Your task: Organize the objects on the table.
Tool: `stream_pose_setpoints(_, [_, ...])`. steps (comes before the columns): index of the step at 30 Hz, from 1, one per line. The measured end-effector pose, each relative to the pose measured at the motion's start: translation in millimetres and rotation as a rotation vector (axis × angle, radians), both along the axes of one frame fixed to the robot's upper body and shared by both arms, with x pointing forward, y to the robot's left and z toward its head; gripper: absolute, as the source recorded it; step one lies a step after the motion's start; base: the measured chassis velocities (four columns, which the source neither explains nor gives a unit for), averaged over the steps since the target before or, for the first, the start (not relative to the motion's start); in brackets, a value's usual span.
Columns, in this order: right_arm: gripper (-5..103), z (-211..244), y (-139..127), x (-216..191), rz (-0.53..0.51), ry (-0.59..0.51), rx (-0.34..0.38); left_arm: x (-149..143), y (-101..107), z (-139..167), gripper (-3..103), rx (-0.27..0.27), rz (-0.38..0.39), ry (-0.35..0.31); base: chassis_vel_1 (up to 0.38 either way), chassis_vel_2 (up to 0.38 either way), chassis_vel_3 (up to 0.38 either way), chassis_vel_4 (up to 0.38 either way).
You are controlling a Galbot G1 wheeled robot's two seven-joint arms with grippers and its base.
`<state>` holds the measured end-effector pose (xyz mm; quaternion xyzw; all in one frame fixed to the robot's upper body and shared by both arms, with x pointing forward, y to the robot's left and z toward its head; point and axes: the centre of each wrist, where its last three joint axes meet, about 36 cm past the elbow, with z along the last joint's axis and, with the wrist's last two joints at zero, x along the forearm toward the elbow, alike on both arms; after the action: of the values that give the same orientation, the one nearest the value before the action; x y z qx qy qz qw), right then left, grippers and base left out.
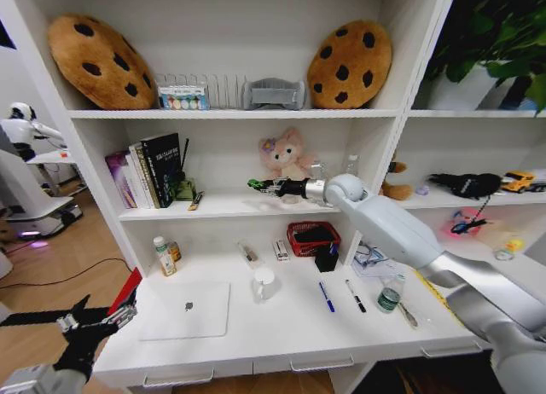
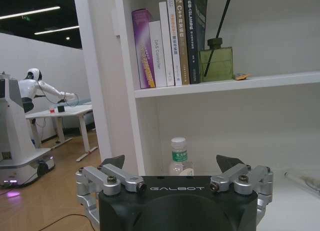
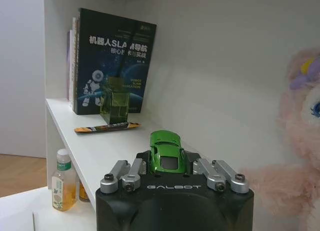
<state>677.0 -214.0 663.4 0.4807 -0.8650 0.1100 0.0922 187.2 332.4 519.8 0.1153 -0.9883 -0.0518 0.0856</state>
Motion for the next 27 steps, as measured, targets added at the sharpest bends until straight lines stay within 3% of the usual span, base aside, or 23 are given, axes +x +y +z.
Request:
stream_pose_setpoints(10, [35,-31,24,13,0.042,0.054,-0.057,0,0,0,100,0.000,0.000,0.000,0.000,0.000,0.000,0.000])
stream_pose_setpoints(26, [32,-54,56,25,0.044,0.015,-0.088,0,0,0,100,0.000,0.000,0.000,0.000,0.000,0.000,0.000])
stream_pose_setpoints(27, [37,-53,56,26,0.041,0.012,-0.089,0,0,0,100,0.000,0.000,0.000,0.000,0.000,0.000,0.000])
